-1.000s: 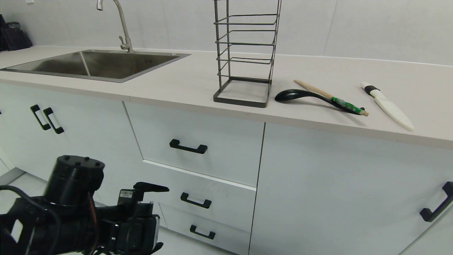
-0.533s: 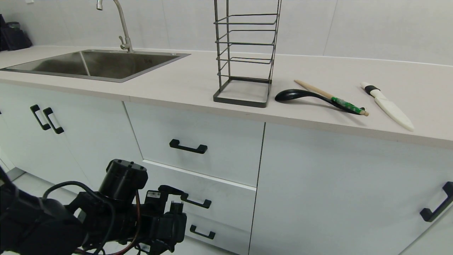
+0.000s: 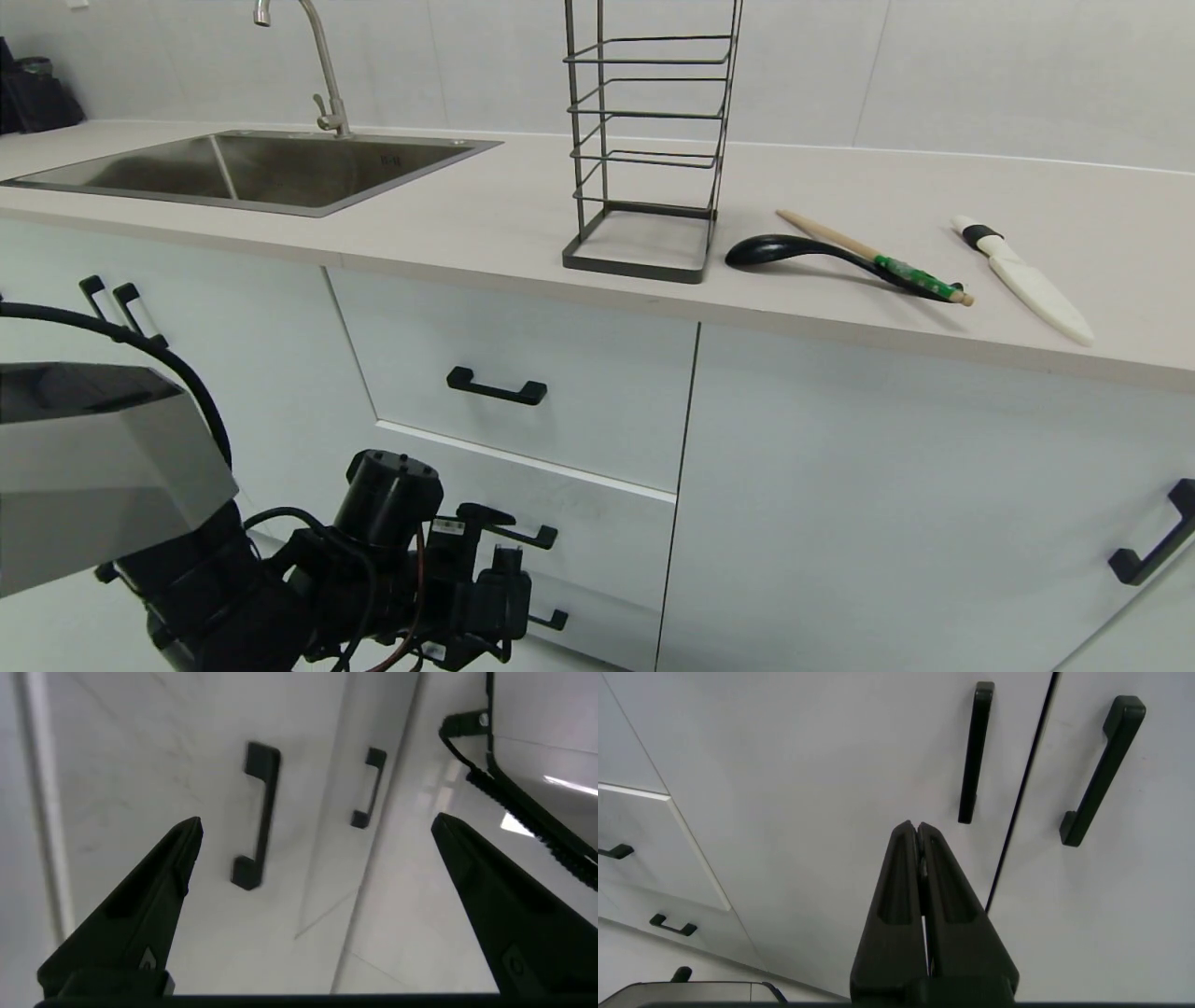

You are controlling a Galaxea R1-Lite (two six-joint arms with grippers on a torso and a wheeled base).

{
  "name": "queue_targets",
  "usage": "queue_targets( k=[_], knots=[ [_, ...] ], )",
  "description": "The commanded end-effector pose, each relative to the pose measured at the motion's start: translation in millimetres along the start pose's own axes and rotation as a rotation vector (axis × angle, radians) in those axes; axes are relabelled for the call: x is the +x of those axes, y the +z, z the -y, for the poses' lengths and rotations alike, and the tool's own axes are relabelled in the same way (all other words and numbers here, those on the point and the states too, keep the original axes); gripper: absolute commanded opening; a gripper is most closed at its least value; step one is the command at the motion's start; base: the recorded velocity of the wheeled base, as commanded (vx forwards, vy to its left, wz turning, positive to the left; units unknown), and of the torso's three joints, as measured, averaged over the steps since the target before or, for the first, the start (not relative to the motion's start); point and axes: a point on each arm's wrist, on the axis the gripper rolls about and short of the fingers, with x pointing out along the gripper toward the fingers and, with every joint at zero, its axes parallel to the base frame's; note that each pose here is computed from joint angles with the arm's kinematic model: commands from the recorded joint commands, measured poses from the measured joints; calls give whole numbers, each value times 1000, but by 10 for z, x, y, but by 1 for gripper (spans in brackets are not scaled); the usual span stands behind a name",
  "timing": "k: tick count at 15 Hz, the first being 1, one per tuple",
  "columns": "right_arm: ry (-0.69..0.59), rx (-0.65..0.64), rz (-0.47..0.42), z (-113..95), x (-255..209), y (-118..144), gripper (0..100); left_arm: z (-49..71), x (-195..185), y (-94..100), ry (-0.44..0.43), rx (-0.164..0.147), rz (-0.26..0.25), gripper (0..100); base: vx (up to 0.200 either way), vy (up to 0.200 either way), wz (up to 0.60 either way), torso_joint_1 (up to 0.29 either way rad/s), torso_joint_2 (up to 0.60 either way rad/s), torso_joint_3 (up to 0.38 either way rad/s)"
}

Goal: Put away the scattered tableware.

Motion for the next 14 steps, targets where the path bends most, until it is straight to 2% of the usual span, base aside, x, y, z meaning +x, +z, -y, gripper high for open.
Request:
queue_targets(
  k=[1,7,9,14],
  knots=[
    [1,0,-1,0,1,0,0,96,55,-61,-42,-20,-28,100,0,0,0,0,0,0],
    [0,0,-1,0,1,0,0,145,272,-180,-29,-43,-44,100,0,0,0,0,0,0],
    [0,0,-1,0,1,0,0,161,342,-215,-15,-67,-45,100,0,0,0,0,0,0],
    [0,0,-1,0,1,0,0,164,442,-244,3,-63,-43,100,0,0,0,0,0,0]
  ],
)
